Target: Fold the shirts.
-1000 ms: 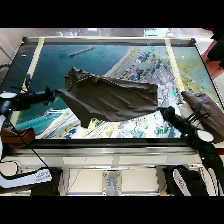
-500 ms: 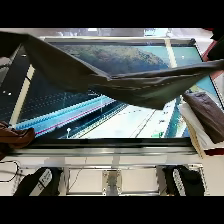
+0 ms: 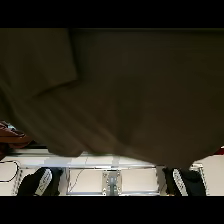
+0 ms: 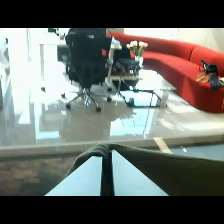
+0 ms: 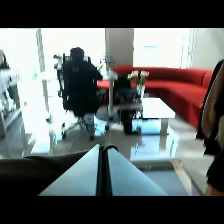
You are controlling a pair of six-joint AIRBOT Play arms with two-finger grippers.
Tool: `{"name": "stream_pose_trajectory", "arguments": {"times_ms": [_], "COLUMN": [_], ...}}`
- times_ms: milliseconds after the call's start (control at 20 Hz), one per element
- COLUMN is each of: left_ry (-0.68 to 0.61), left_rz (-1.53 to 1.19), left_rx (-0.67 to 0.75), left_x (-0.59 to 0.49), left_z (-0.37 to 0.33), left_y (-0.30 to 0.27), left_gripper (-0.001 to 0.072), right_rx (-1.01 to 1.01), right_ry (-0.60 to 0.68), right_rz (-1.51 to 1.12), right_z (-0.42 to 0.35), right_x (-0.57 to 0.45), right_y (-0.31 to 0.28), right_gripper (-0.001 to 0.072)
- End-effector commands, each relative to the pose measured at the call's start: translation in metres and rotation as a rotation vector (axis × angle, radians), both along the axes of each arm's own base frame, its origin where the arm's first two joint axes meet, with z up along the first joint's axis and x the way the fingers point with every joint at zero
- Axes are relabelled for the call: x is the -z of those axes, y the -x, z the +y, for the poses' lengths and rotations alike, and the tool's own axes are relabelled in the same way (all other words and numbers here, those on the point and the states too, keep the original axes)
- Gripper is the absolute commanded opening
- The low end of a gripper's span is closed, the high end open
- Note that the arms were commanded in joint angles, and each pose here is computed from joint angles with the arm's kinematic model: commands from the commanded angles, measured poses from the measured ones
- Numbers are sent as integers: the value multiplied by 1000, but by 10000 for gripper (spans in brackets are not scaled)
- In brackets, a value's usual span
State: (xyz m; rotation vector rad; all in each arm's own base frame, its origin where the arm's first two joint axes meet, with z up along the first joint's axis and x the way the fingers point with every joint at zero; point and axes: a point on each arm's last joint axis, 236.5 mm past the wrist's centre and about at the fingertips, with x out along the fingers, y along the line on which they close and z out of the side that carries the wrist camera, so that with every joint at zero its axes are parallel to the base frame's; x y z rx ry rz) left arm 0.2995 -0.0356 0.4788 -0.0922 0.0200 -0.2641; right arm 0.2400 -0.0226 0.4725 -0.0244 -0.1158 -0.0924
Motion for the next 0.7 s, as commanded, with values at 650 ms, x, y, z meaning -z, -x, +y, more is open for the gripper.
{"name": "stream_pose_trajectory", "arguments": {"times_ms": [650], "left_ry": [-161], "left_rz": [1009], "left_rx": [-172], "left_x": [494], "left_z": [19], "left_y": [-269], "left_gripper": [12], "right_rx": [-192], "right_ry": [-254], "right_rz": [707], "right_z": [46], "right_x": [442], "right_y": [-325], "right_gripper": [19]}}
